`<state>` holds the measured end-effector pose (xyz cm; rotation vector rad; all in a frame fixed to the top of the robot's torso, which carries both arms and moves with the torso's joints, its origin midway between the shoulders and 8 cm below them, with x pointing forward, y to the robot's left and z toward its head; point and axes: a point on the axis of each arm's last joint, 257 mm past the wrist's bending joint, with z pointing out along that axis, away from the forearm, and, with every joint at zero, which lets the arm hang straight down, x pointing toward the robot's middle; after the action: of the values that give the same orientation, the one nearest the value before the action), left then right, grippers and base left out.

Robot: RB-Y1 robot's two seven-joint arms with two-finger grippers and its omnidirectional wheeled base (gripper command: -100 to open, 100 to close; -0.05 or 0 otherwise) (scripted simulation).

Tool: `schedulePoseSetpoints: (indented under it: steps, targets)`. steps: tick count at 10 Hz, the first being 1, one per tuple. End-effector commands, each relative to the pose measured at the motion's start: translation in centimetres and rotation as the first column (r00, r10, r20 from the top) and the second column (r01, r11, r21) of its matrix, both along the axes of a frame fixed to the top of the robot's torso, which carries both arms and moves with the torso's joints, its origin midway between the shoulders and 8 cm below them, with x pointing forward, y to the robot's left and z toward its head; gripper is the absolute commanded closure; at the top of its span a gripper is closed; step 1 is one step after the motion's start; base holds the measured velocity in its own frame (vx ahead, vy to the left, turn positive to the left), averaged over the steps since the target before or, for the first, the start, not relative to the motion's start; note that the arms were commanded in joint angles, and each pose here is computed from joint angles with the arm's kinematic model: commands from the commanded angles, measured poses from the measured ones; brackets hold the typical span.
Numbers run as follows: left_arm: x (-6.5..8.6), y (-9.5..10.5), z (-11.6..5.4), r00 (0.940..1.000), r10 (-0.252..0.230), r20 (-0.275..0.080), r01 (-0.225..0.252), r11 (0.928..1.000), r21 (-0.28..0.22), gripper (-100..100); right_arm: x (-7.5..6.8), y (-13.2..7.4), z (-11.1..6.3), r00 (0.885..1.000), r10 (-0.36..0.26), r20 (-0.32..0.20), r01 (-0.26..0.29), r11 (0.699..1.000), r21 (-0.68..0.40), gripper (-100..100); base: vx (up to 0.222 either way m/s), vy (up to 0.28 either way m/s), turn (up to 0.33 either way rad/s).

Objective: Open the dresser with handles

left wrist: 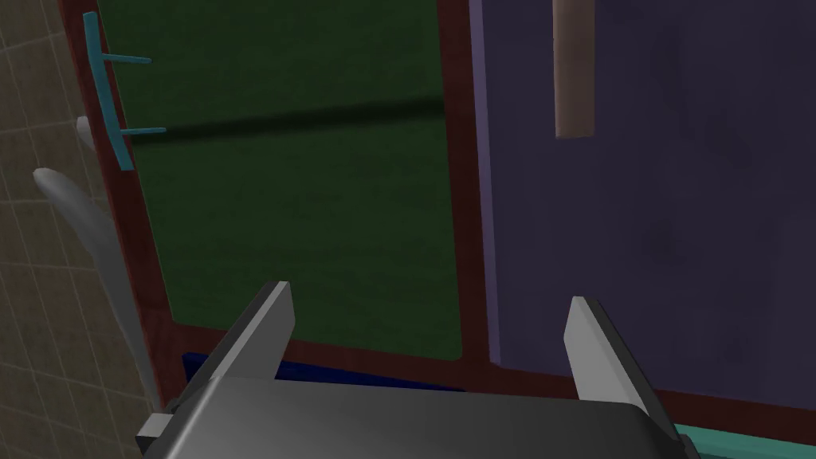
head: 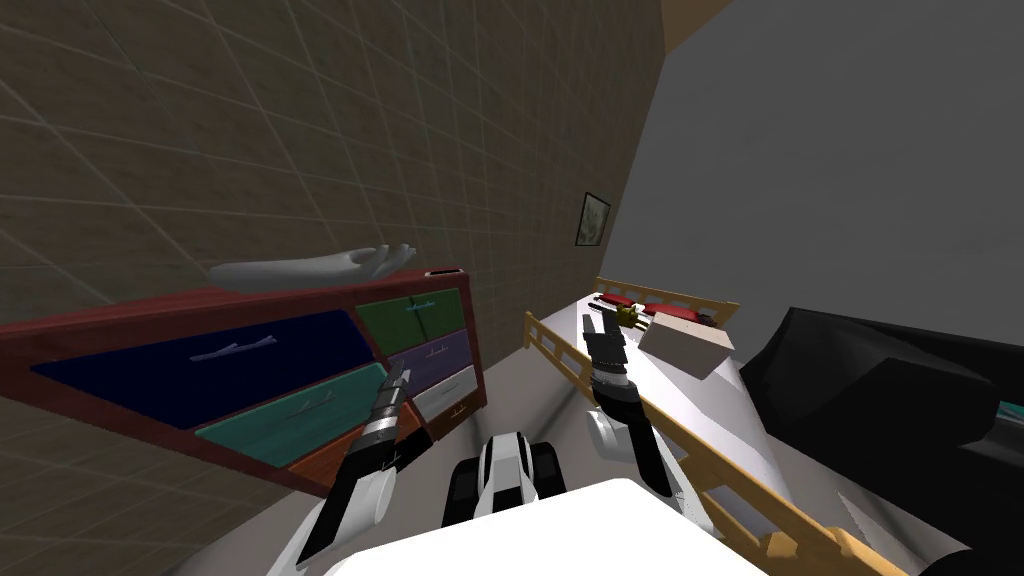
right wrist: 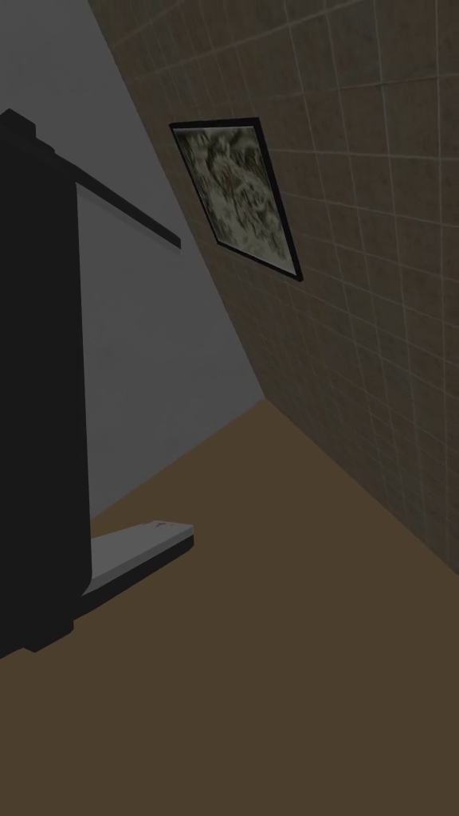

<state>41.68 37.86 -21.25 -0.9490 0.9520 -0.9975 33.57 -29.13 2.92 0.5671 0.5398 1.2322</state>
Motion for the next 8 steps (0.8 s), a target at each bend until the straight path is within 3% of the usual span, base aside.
schedulePoseSetpoints:
  steps: [1, 2, 5, 6, 8]
  targets:
    - [0.0, 0.2, -2.6, 0.9990, 0.022, -0.040, -0.024, 0.9990, -0.038, -100, 0.0, 0.0, 0.0, 1.000, 0.000, 0.000, 0.000, 1.000, 0.000, 0, 0.109, -0.054, 0.025]
    - [0.0, -0.3, -4.4, 0.9973, 0.037, -0.063, -0.042, 0.9960, -0.079, -100, 0.0, 0.0, 0.0, 1.000, 0.000, 0.000, 0.000, 1.000, 0.000, 0, 0.129, -0.066, 0.030]
    - [0.0, -1.8, -6.3, 0.9949, 0.055, -0.084, -0.067, 0.9859, -0.153, -100, 0.0, 0.0, 0.0, 1.000, 0.000, 0.000, 0.000, 1.000, 0.000, 0, 0.081, -0.059, 0.013]
    - [0.0, -2.1, -6.6, 0.9946, 0.058, -0.086, -0.071, 0.9832, -0.168, -100, 0.0, 0.0, 0.0, 1.000, 0.000, 0.000, 0.000, 1.000, 0.000, 0, 0.022, -0.011, -0.001]
    - [0.6, -1.6, -5.7, 0.9949, 0.056, -0.084, -0.068, 0.9851, -0.158, -100, 0.0, 0.0, 0.0, 1.000, 0.000, 0.000, 0.000, 1.000, 0.000, 0, 0.026, 0.001, -0.001]
